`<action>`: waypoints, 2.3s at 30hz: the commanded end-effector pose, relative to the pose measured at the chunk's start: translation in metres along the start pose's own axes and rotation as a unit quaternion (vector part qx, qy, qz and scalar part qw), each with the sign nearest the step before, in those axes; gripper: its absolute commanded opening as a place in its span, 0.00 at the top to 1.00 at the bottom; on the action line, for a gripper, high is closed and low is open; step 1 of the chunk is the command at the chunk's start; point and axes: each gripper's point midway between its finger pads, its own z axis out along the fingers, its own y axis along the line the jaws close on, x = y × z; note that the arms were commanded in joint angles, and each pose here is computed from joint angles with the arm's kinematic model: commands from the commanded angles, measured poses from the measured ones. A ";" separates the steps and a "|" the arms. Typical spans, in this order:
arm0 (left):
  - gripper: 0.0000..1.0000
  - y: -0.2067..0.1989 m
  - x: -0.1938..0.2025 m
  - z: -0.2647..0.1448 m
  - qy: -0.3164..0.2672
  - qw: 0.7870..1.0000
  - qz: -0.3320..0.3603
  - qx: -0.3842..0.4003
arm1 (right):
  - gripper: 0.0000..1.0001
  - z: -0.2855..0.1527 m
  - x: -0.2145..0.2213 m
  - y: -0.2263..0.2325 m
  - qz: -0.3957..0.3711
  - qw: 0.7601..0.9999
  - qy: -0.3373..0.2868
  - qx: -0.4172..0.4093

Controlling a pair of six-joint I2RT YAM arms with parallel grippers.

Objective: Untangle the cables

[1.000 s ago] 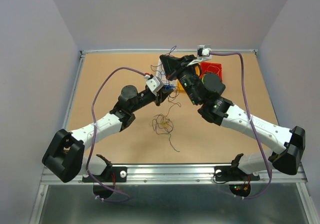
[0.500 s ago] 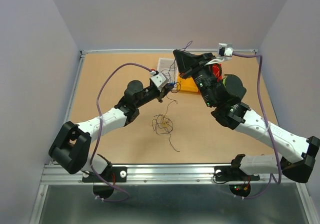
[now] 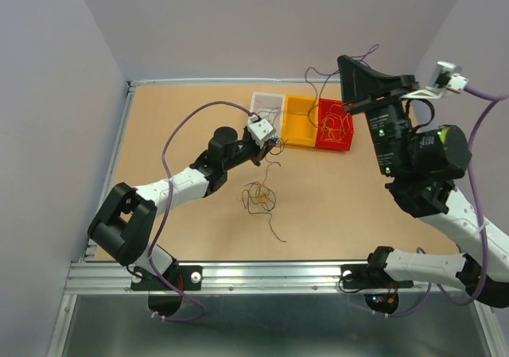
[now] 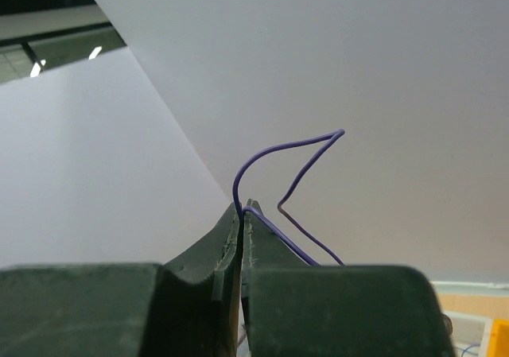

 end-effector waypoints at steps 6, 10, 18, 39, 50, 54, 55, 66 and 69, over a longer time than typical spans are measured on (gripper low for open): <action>0.75 0.019 -0.008 -0.005 0.028 0.998 0.027 -0.041 | 0.99 -0.008 -0.049 -0.011 -0.004 0.998 -0.051 0.037; 0.68 0.035 -0.013 -0.023 0.030 0.996 0.033 -0.083 | 1.00 -0.009 -0.048 -0.016 -0.013 0.998 -0.047 0.047; 0.61 0.036 -0.068 -0.077 -0.032 0.995 0.056 -0.077 | 0.99 -0.009 -0.009 -0.033 -0.039 0.996 -0.018 0.079; 0.75 0.035 -0.063 -0.130 -0.043 0.988 0.090 -0.120 | 0.99 0.075 0.133 -0.129 -0.179 0.970 0.062 0.154; 0.77 0.036 -0.058 -0.125 -0.032 0.989 0.087 -0.115 | 0.99 0.113 0.182 -0.201 -0.163 0.966 0.105 0.170; 0.77 0.034 -0.057 -0.125 -0.032 0.990 0.088 -0.110 | 0.99 0.122 0.197 -0.228 -0.154 0.966 0.121 0.171; 0.77 0.034 -0.057 -0.125 -0.032 0.990 0.088 -0.109 | 0.99 0.123 0.202 -0.234 -0.153 0.965 0.125 0.174; 0.78 0.032 -0.051 -0.119 -0.021 0.991 0.086 -0.097 | 0.99 0.108 0.251 -0.306 -0.131 0.959 0.166 0.187; 0.78 0.031 -0.051 -0.117 -0.020 0.992 0.086 -0.094 | 0.99 0.114 0.257 -0.314 -0.132 0.959 0.170 0.186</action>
